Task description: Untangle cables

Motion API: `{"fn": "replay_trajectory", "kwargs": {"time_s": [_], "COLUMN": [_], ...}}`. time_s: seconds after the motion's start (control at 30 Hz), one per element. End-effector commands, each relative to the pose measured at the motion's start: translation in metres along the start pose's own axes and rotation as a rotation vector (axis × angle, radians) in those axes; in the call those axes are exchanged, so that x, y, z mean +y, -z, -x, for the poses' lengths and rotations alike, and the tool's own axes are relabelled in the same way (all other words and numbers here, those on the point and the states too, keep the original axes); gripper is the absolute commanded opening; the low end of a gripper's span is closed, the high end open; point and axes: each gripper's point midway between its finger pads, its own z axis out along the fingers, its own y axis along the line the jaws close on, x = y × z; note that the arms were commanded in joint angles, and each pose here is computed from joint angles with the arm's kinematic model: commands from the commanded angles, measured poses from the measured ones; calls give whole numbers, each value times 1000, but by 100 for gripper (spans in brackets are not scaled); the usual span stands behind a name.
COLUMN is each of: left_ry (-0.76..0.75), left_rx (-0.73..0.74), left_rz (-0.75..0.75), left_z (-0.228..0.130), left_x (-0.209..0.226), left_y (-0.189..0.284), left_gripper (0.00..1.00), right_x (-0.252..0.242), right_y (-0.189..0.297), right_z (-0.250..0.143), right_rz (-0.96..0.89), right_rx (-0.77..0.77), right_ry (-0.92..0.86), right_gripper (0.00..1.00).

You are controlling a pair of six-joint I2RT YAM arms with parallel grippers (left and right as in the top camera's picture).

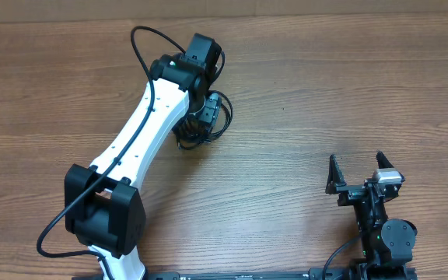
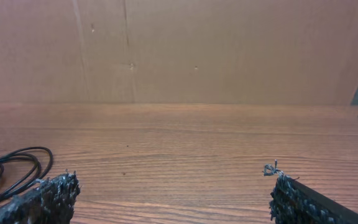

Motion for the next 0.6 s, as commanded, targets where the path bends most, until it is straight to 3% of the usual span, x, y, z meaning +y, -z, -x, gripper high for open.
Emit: {"fn": "replay_trajectory", "kwargs": {"time_s": [0.0,0.03,0.13,0.27,0.37,0.57], "left_ry": [-95,-119,-174,-182,-175,-162], "left_rx": [63,75,108,99,46,-22], "left_rz": [17,17,16,26,49,48], "left_z": [-18,-23,-36,-39,-29,-19], "left_x": [3,3,4,5,7,4], "left_y": [-18,-22,-35,-49,-58,-70], "left_gripper": [78,82,83,79,67,68], "right_x": [0,0,0,0,0,0], "right_y": [0,0,0,0,0,0], "right_z": [-2,-2,-2,-2,-2,-2], "right_rz": [-3,-3,-3,-3,-3,-3], "right_rx": [-3,-3,-3,-3,-3,-3], "right_ry": [-6,-6,-6,-6,-6,-6], "right_gripper": [100,100,100,100,100,100]}}
